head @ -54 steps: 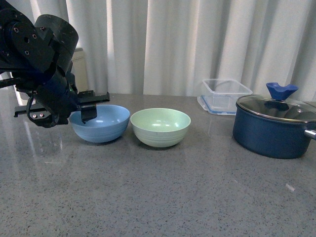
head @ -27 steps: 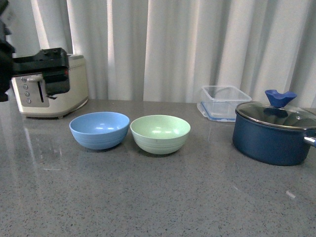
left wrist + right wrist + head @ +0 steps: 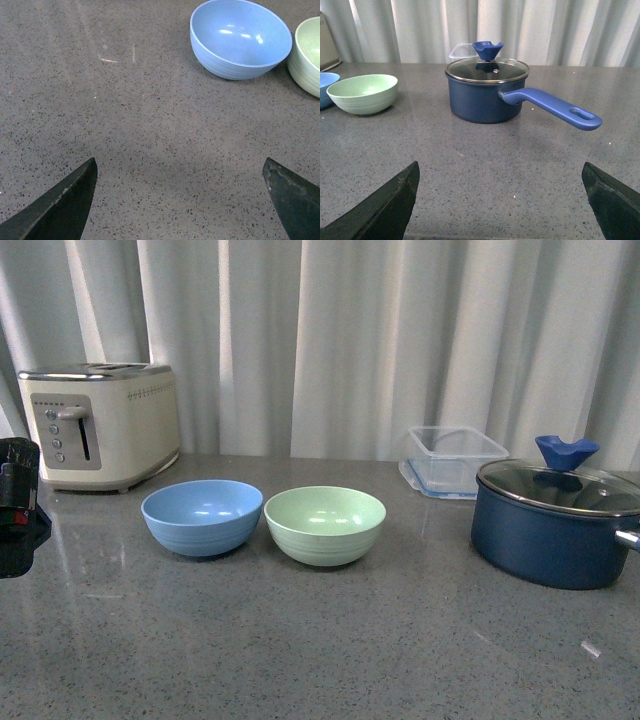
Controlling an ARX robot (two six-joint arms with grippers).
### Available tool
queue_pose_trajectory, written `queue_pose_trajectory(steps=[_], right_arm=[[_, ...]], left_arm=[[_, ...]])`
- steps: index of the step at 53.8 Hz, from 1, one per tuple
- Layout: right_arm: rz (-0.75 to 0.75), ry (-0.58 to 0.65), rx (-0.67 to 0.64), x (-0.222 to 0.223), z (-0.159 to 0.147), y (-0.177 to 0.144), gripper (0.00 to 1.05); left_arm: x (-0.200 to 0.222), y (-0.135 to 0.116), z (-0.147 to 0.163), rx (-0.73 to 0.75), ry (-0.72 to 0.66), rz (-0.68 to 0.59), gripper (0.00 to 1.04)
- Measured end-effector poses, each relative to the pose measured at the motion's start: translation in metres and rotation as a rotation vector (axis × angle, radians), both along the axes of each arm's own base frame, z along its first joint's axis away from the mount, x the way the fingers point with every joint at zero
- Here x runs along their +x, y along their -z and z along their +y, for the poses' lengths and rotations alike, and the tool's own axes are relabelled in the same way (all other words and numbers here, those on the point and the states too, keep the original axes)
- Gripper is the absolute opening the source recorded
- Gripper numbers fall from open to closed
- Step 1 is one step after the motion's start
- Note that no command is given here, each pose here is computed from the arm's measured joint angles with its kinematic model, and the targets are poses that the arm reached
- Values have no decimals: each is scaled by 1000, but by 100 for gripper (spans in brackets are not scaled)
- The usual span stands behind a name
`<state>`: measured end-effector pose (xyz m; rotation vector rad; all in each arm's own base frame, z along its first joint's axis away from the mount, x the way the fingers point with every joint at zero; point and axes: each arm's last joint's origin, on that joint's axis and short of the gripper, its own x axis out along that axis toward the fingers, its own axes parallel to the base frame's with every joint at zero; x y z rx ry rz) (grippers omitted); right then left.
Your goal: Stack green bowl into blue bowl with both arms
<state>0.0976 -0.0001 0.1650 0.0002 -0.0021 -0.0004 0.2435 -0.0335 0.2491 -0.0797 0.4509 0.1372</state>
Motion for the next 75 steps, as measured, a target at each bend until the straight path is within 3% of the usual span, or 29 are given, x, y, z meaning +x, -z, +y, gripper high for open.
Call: queue_pose_trajectory(steps=[2, 5, 9, 13, 25, 63, 75], right_arm=[[0, 0, 0, 0, 0, 0, 95], [0, 0, 0, 0, 0, 0, 95], [0, 1, 0, 0, 0, 0, 95], [0, 1, 0, 0, 0, 0, 95], [0, 0, 0, 0, 0, 0, 95], [0, 0, 0, 0, 0, 0, 95], [0, 0, 0, 0, 0, 0, 95]], left_arm=[[0, 2, 0, 5, 33, -38, 95], [-4, 10, 2, 6, 115, -219, 83], [-13, 19, 5, 28, 137, -332, 73], [-30, 26, 11, 48, 139, -437, 57], [-66, 52, 27, 61, 161, -445, 3], [-111, 78, 33, 73, 136, -459, 4], [-117, 76, 33, 76, 135, -470, 4]])
